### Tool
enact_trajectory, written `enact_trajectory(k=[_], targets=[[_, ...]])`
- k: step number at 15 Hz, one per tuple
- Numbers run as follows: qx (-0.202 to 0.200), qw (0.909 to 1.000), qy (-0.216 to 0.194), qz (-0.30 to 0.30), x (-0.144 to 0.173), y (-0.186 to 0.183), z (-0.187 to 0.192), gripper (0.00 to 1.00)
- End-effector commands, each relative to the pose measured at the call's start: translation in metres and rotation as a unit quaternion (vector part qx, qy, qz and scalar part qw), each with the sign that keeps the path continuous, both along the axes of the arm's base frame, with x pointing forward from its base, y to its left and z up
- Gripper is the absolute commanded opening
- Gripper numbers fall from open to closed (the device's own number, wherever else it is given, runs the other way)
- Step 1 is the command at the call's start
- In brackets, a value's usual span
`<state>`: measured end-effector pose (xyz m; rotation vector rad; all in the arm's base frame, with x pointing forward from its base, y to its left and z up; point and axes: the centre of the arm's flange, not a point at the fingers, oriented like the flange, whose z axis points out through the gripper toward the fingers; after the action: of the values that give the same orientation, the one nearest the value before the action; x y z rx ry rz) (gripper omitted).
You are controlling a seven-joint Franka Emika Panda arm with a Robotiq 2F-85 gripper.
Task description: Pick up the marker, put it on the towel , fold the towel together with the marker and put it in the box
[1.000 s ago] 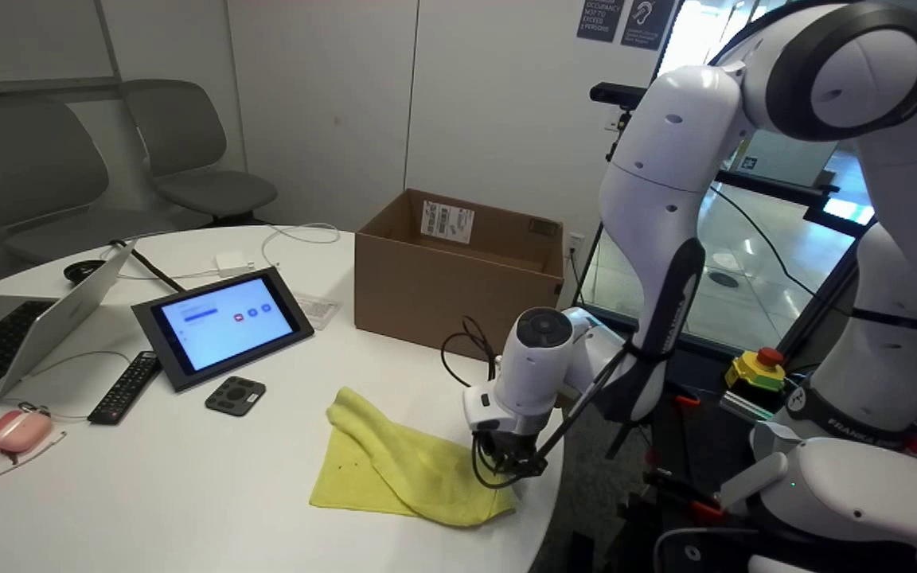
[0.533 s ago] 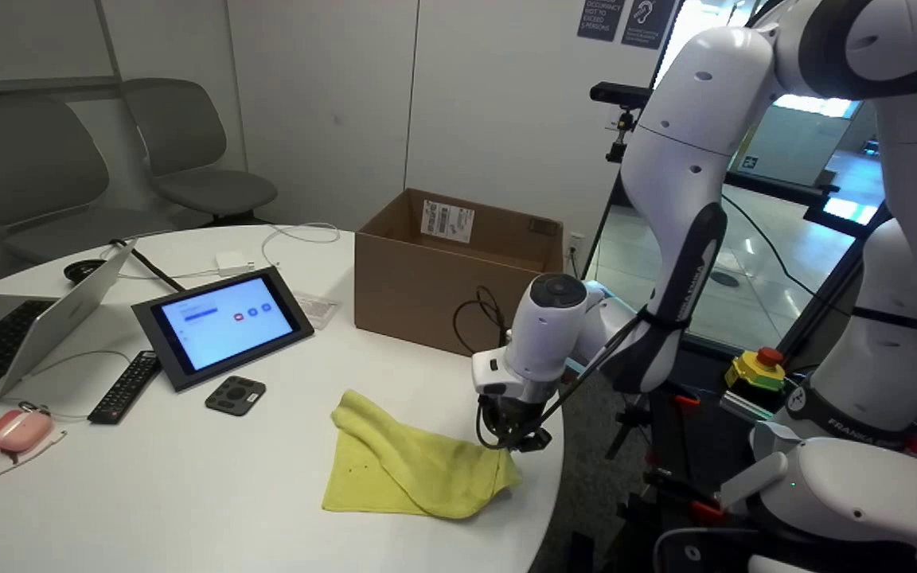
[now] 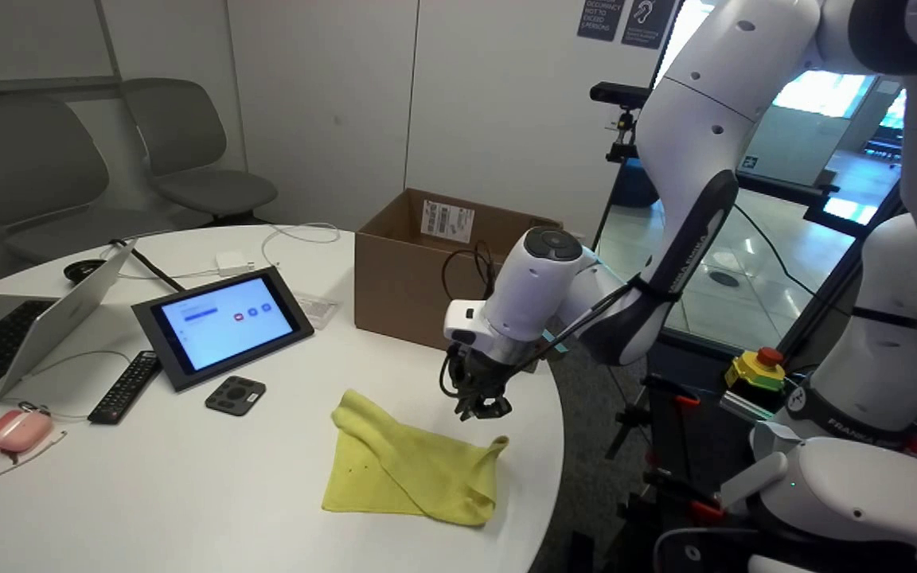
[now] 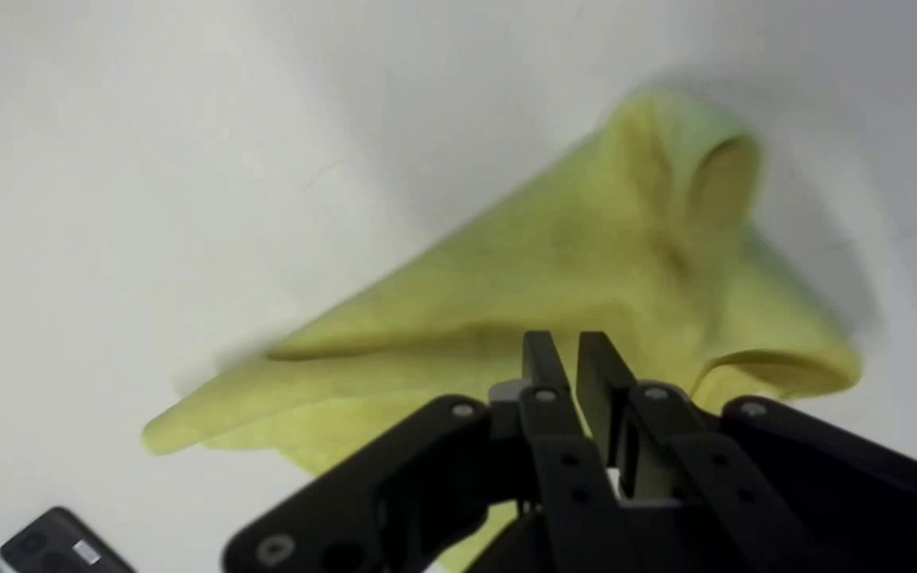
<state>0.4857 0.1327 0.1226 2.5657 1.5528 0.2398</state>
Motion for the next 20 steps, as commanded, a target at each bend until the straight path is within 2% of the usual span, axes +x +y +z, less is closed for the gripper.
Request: enact_trajectory(k=[1,4,7,8,9,10,11,14,17,18,20], targets=[[0.009,0.9983,-0.044,-0.037,0.031,0.028,0.013,0.11],[0.013,0.9967,-0.056,-0.057,0.050,0.048,0.017,0.09],[0.011,0.9953,-0.046,-0.084,0.061,0.068,0.008,0.10],[0.009,0.9943,-0.043,-0.097,0.063,0.076,0.002,0.26],[0.009,0.9919,-0.036,-0.122,0.064,0.085,-0.004,0.36],[0.011,0.9898,-0.023,-0.140,0.067,0.094,-0.010,0.39],[0.008,0.9858,-0.012,-0.167,0.070,0.105,-0.018,0.48],[0.014,0.9674,0.011,-0.252,0.086,0.129,-0.036,0.72],[0.027,0.9470,0.012,-0.320,0.101,0.147,-0.050,0.95],[0.030,0.9404,0.009,-0.339,0.106,0.153,-0.055,0.99],[0.033,0.9290,0.002,-0.369,0.116,0.161,-0.067,1.00]])
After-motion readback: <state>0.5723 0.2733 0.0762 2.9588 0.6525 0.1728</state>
